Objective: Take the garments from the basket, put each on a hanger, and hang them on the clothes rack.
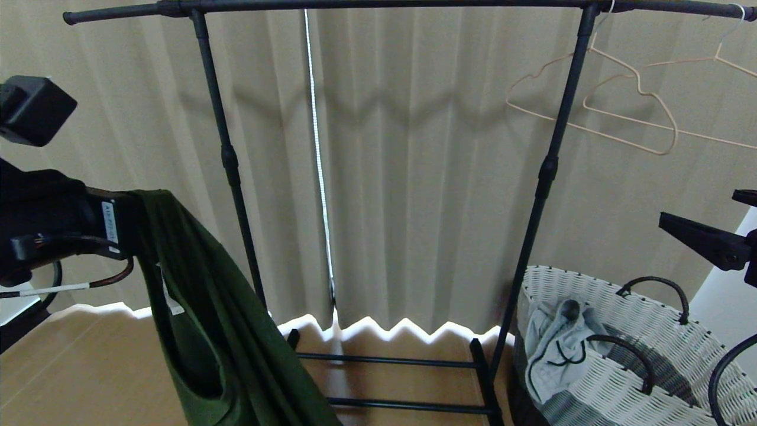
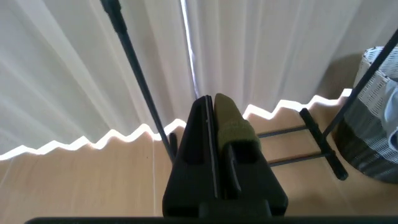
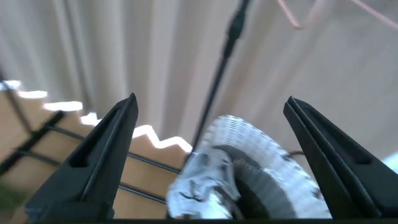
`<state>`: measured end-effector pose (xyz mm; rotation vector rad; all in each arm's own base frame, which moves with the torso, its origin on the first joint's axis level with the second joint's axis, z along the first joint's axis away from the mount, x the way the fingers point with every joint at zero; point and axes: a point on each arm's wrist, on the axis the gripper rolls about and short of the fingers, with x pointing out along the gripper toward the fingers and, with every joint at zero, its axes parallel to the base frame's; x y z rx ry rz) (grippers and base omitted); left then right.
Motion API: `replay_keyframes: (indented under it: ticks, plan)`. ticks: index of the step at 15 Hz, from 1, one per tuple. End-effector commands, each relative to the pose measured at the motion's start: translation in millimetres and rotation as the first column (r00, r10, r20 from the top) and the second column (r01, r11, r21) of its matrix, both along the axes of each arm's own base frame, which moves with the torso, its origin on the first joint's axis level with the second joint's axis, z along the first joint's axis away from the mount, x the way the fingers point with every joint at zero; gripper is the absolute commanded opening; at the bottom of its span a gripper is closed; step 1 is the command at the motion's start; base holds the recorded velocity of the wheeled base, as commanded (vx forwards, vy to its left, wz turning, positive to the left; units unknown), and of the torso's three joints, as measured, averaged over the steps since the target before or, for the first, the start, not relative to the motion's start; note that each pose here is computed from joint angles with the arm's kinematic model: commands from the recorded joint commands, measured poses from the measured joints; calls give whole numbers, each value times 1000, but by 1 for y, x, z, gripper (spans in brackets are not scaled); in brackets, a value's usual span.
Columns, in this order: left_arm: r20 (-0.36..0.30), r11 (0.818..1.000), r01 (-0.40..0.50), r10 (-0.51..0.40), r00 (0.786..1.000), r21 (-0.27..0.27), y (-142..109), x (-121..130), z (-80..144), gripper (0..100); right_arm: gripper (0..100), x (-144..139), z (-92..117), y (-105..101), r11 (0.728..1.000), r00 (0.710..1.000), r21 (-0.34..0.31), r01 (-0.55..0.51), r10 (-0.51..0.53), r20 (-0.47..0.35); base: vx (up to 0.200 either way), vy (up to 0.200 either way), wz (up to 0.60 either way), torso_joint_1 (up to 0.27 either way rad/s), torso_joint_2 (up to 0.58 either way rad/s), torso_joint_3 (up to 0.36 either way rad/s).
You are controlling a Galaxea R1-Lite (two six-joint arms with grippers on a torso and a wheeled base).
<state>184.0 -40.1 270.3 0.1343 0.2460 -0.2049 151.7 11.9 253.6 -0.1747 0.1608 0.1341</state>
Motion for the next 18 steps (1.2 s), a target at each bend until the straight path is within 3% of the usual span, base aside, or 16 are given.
replay_keyframes:
  ticks: [1,6,10,13,16,18]
  plan:
    - [35,1000,-7,7,999,-7,5,-14,4,0,100,-2,0,-1,1000,1000,-17,11,-11,6,0,0,0,0,0,0]
    - [42,1000,16,-16,999,-11,5,-20,3,0,100,-8,-7,-5,998,999,-41,38,-38,-3,0,0,0,0,0,0]
    - [41,1000,20,-20,999,5,7,-31,-3,0,100,-16,-16,-11,988,998,-143,63,-65,-8,0,0,0,0,0,0]
    - [44,1000,19,-19,999,9,8,-32,-3,0,100,-23,-14,-12,987,998,-147,70,-69,12,0,0,0,0,0,0]
    - [48,997,34,-37,998,64,7,-31,-5,0,100,-26,-12,-12,987,997,-143,71,-68,27,0,0,0,0,0,0]
    - [47,997,54,-57,997,63,6,-31,-9,0,100,-25,-10,-12,987,997,-142,70,-66,32,0,0,0,41,-168,-105]
